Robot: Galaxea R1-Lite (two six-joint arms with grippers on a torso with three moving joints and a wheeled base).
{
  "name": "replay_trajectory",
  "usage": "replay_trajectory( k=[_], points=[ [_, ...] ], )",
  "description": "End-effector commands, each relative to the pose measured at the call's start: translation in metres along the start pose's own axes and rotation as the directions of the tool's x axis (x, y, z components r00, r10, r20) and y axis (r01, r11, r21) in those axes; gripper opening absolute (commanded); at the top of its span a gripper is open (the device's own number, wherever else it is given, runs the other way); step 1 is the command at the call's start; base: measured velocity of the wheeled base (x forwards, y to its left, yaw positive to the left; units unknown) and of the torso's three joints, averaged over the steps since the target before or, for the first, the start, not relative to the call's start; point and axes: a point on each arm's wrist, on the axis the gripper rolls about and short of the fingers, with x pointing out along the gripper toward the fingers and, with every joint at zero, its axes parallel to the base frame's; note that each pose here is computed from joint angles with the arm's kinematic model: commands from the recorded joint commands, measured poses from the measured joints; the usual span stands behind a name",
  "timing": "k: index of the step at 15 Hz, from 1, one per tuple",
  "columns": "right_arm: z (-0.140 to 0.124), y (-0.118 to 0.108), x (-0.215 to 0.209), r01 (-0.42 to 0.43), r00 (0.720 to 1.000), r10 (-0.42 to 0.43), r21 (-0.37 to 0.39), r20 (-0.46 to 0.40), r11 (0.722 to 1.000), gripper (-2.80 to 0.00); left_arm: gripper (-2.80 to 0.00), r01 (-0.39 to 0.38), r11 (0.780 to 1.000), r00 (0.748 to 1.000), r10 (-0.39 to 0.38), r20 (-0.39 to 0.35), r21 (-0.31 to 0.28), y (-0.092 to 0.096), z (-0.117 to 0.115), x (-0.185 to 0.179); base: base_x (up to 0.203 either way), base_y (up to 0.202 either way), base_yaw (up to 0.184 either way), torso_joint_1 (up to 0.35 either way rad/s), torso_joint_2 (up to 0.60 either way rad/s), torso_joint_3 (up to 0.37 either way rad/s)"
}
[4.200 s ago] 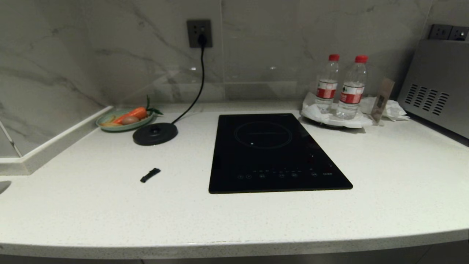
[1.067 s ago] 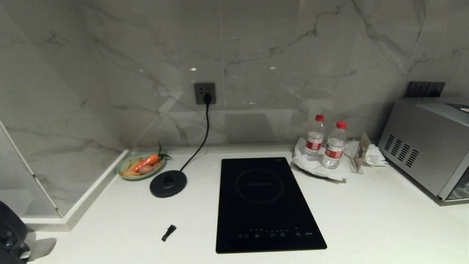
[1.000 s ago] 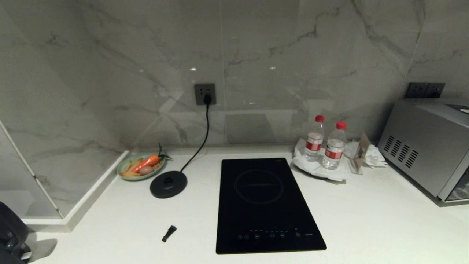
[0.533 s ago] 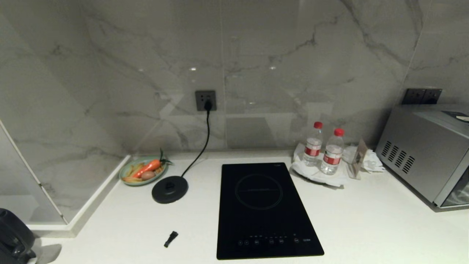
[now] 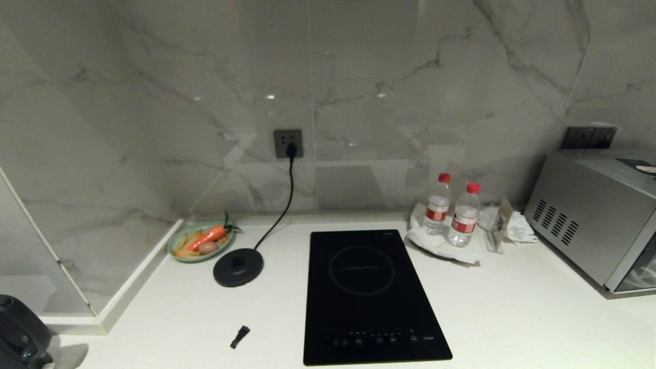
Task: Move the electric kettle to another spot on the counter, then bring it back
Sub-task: Grab the kettle
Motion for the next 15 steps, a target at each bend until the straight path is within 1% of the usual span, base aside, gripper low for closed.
replay_trajectory(
  k=[1, 8, 10, 15],
  points=[
    [0.0, 0.0, 0.0, 0.0, 1.0, 0.0, -0.001, 0.0, 1.0, -2.8, -2.8, 0.0, 1.0, 1.0, 0.0, 0.0, 0.0, 0.0, 0.0, 0.0, 0.0, 0.0, 0.0, 0.0, 0.0, 0.0],
    [0.0, 0.0, 0.0, 0.0, 1.0, 0.0, -0.001, 0.0, 1.0, -2.8, -2.8, 0.0, 1.0, 1.0, 0.0, 0.0, 0.0, 0.0, 0.0, 0.0, 0.0, -0.002, 0.006, 0.0, 0.0, 0.0],
    [0.0, 0.0, 0.0, 0.0, 1.0, 0.0, -0.001, 0.0, 1.0, -2.8, -2.8, 0.0, 1.0, 1.0, 0.0, 0.0, 0.0, 0.0, 0.0, 0.0, 0.006, -0.01, 0.128, 0.0, 0.01, 0.006],
    [0.0, 0.0, 0.0, 0.0, 1.0, 0.0, -0.001, 0.0, 1.0, -2.8, -2.8, 0.0, 1.0, 1.0, 0.0, 0.0, 0.0, 0.0, 0.0, 0.0, 0.0, -0.007, 0.173, 0.0, 0.0, 0.006]
  ],
)
